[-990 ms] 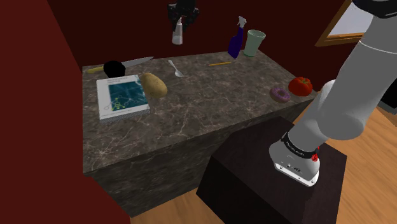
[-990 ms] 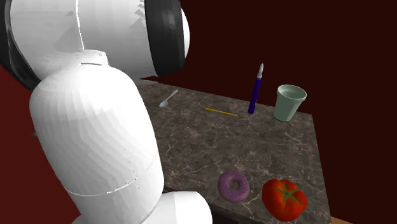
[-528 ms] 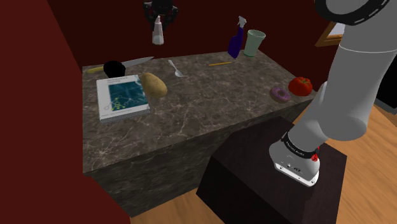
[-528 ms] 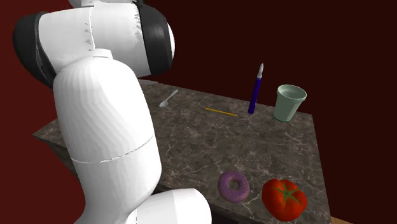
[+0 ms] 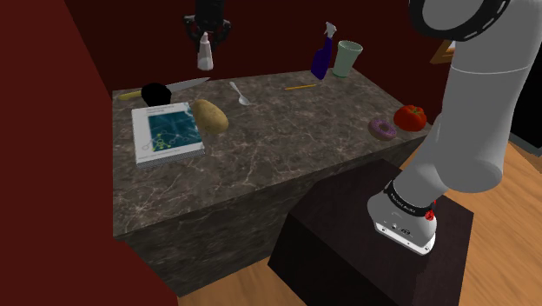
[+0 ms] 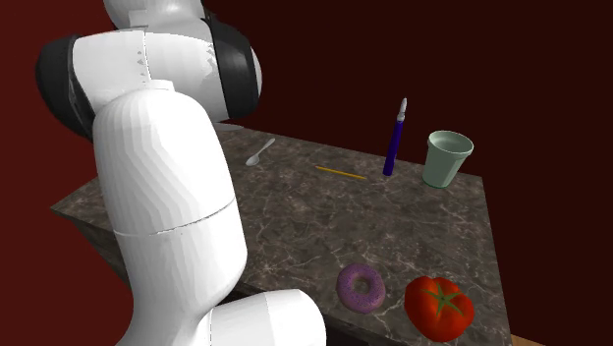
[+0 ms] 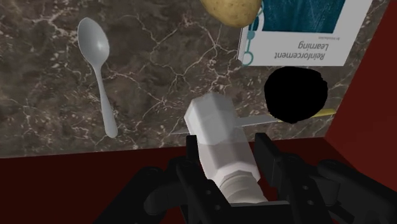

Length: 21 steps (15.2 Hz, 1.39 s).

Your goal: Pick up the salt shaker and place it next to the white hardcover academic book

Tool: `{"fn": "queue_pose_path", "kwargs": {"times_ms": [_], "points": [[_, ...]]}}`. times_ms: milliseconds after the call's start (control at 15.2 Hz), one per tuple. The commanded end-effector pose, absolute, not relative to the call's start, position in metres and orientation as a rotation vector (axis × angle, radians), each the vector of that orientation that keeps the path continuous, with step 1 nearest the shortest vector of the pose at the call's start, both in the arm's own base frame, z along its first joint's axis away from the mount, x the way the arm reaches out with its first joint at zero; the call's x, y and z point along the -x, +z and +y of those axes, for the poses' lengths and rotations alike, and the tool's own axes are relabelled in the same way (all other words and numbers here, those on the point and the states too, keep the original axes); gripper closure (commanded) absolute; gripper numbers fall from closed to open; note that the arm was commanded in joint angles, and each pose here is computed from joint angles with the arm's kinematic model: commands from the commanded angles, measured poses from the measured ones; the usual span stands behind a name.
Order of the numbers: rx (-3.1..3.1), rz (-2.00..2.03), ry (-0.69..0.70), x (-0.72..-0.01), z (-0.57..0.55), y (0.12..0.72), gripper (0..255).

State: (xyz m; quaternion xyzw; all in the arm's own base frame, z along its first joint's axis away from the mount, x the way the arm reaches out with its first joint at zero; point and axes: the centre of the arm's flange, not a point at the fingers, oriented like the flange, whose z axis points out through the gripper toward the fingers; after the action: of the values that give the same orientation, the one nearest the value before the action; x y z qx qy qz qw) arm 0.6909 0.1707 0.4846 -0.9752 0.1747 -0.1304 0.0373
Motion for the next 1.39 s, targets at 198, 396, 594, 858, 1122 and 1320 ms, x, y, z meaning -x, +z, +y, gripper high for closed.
{"fn": "queue_pose_path", "kwargs": {"times_ms": [198, 396, 594, 858, 1122, 1320], "points": [[2.993, 0.536, -0.401, -0.691, 0.171, 0.459, 255], [2.993, 0.536, -0.401, -0.691, 0.171, 0.443, 255], [2.993, 0.536, -0.401, -0.691, 0.171, 0.427, 255], [2.993, 0.536, -0.401, -0.691, 0.171, 0.406, 255], [2.993, 0.536, -0.401, -0.691, 0.171, 0.385, 255], [2.993, 0.536, -0.401, -0.691, 0.171, 0.369, 255]]}}
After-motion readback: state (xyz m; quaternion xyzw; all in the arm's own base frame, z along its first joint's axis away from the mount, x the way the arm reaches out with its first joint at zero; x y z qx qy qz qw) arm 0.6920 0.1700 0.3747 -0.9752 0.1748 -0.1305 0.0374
